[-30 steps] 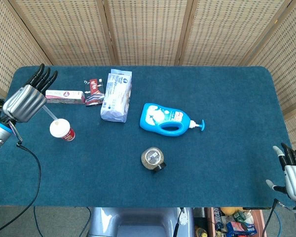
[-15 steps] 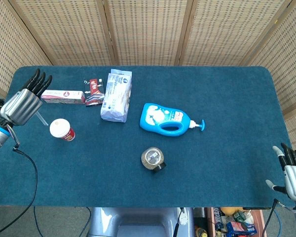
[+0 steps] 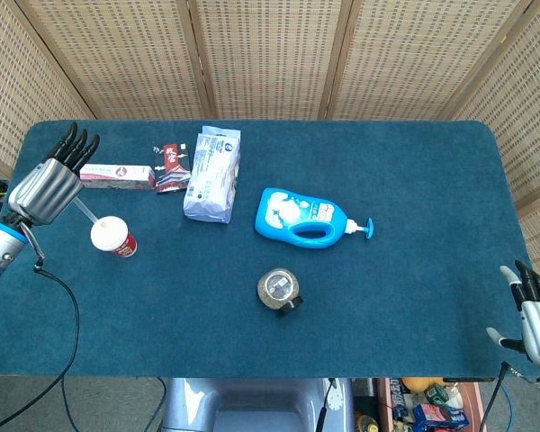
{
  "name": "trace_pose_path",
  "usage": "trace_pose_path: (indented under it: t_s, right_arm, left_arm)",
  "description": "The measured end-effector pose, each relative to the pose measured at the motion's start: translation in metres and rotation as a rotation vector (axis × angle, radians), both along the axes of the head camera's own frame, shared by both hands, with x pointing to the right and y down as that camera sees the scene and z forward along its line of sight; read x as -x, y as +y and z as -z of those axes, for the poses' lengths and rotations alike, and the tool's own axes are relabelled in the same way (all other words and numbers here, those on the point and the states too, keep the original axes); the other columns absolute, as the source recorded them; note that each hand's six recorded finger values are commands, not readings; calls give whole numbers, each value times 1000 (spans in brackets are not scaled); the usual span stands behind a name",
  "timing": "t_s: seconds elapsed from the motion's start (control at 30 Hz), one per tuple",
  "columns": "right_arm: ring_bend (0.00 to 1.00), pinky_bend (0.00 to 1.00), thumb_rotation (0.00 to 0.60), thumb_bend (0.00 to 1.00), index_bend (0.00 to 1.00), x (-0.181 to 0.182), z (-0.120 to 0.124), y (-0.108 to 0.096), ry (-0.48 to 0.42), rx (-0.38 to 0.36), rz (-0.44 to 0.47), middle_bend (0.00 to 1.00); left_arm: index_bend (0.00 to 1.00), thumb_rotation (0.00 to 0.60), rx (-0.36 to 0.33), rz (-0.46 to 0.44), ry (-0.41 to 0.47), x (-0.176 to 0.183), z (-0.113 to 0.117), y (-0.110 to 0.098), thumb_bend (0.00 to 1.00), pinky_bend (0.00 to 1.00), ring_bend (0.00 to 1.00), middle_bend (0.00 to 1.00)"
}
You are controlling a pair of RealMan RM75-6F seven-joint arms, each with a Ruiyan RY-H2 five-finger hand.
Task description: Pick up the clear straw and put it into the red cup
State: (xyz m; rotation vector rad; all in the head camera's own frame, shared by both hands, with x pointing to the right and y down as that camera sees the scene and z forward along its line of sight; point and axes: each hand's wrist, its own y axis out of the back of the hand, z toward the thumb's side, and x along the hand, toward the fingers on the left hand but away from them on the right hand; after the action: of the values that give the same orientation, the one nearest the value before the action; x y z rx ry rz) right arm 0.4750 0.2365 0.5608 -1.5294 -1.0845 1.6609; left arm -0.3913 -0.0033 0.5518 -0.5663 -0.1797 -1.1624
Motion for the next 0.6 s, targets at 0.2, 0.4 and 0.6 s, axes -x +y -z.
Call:
trace_pose_path:
  t_s: [0.2,0.4,0.6]
  right_arm:
    - [0,0,600,0,0,0,0,0,2,0,-2,0]
    - [0,0,600,0,0,-1,-1,0,4,2,-5,0]
    - [0,0,600,0,0,-2,-1,0,3,4,-7,0]
  left_arm:
    - [602,600,14,-6,-2,-3,-7,0,460,0,0,0]
    - [603,600,18,-10,7,-7,-12,-1,460,0,0,0]
    - [603,600,20,-12,4,-8,-14,-1,460,0,0,0]
